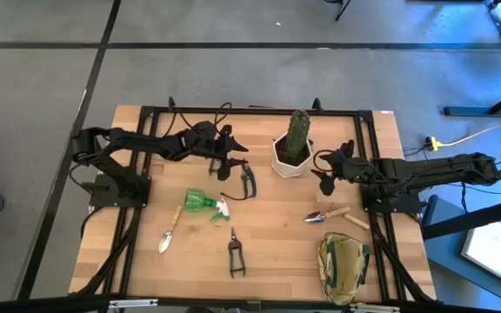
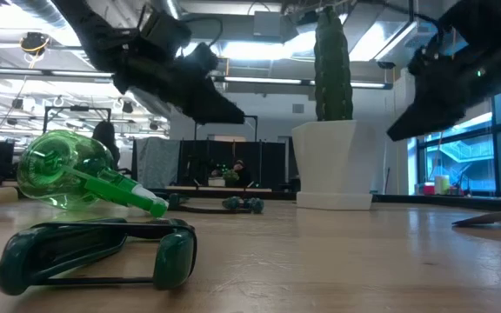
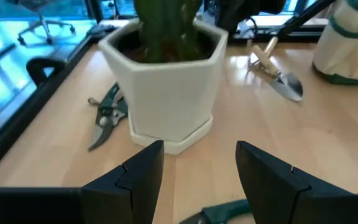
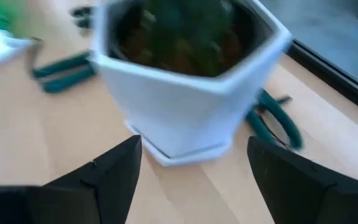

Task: Pick & Place Garden tools in Gardening bag
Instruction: Move the white vase to the right side of the table

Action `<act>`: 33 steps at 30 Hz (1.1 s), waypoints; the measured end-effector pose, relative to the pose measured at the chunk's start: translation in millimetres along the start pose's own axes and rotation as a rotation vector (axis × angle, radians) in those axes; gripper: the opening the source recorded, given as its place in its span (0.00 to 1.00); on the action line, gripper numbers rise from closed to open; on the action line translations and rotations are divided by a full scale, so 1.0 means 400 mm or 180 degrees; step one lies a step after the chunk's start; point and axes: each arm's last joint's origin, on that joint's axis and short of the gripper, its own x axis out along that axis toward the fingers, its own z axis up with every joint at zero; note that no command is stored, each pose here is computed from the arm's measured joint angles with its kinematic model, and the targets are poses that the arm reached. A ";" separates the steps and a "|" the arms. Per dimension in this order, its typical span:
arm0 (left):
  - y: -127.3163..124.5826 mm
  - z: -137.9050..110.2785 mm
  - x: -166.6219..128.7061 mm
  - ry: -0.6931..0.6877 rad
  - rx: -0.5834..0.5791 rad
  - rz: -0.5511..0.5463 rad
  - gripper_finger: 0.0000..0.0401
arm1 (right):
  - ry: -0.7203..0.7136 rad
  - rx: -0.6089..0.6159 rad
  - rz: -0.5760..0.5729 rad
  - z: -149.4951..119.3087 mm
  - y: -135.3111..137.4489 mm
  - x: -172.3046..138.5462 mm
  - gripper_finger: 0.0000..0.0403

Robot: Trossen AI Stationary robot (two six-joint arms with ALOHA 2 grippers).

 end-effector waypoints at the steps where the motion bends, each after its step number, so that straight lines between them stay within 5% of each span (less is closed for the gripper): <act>1: 0.005 -0.004 0.004 -0.0016 -0.0005 -0.0022 0.49 | 0.0007 0.0052 -0.0067 -0.008 -0.003 0.003 0.73; 4: 0.019 -0.016 0.015 -0.0078 -0.0015 -0.0130 0.49 | -0.0043 0.0106 -0.0071 -0.025 -0.005 0.010 0.73; 11: 0.036 -0.036 0.056 -0.0508 0.0216 -0.0514 0.49 | -0.0479 -0.0429 0.0826 -0.018 0.016 0.008 0.75; 22: 0.115 -0.074 0.089 -0.0529 0.0218 -0.0193 0.49 | -0.0506 -0.0244 0.0585 -0.034 0.007 0.013 0.75; 30: 0.143 -0.058 0.076 -0.0693 0.0224 -0.0749 0.49 | -0.0423 -0.0291 0.0669 -0.039 0.008 0.014 0.75; 33: 0.146 -0.059 0.075 -0.0700 0.0403 -0.0669 0.49 | -0.0415 -0.0301 0.0695 -0.040 0.009 0.013 0.75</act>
